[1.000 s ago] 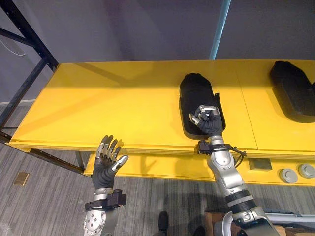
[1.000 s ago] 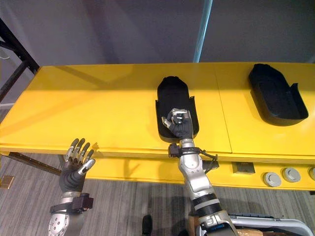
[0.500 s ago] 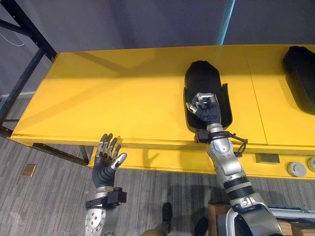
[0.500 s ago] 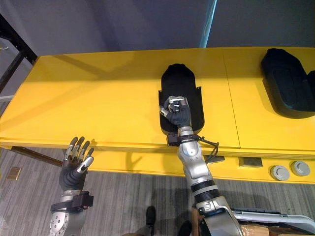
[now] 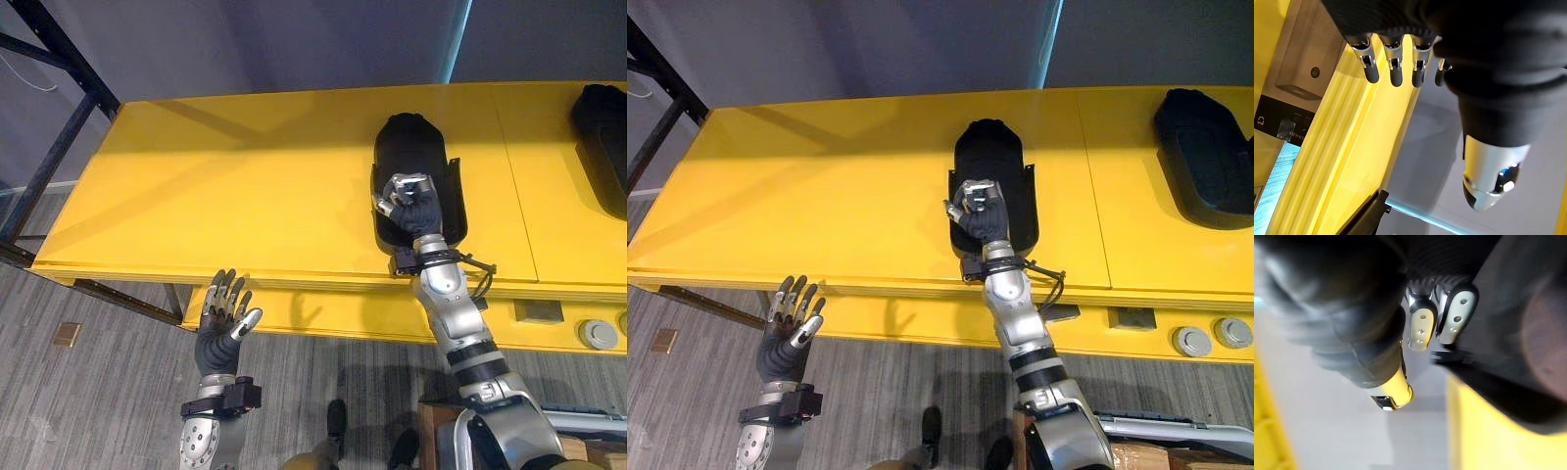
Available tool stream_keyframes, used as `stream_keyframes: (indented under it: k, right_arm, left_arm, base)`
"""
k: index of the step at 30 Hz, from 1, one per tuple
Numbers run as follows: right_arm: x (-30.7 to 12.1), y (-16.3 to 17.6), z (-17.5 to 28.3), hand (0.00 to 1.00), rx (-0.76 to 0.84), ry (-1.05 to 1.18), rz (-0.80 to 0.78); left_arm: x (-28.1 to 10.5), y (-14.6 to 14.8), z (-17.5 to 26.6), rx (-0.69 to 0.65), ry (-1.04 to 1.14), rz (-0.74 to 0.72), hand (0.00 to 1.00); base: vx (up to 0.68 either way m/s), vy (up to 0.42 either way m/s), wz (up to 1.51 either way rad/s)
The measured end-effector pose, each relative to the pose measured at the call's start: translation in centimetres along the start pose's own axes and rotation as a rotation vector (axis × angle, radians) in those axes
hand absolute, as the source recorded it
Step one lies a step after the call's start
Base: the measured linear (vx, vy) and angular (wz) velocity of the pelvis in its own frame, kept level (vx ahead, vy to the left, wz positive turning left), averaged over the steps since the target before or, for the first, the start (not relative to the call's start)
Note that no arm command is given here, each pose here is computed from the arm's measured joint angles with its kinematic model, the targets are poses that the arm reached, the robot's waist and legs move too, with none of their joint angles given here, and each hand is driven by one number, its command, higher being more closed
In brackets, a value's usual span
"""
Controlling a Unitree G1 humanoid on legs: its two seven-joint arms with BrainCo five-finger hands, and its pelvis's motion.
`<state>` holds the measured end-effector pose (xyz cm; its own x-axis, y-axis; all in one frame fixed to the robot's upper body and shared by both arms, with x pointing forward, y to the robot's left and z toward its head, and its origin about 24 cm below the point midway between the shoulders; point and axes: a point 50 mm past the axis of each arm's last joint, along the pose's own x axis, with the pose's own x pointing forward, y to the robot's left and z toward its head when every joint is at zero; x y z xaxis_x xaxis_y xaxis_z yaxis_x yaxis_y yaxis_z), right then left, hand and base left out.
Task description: Walk over and take plastic housings, then place them on the shelf
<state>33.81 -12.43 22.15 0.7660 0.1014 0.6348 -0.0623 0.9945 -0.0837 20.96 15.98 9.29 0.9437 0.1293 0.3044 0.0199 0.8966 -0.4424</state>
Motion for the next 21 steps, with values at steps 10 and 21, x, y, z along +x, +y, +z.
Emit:
stream_keyframes:
  k: [10, 21]
  right_arm:
    - [-7.2, 0.0, 1.7, 1.00, 0.077, 0.014, 0.110]
    - [-14.3, 0.9, -3.7, 1.00, 0.200, 0.410, 0.214]
  left_arm:
    - [-0.8, -0.1, -0.8, -0.002, 0.047, 0.006, 0.00]
    - [-1.9, 1.5, -1.8, 0.047, 0.123, 0.090, 0.00]
  base:
    - [-0.01, 0.002, -0.21]
    - [-0.03, -0.015, -0.05]
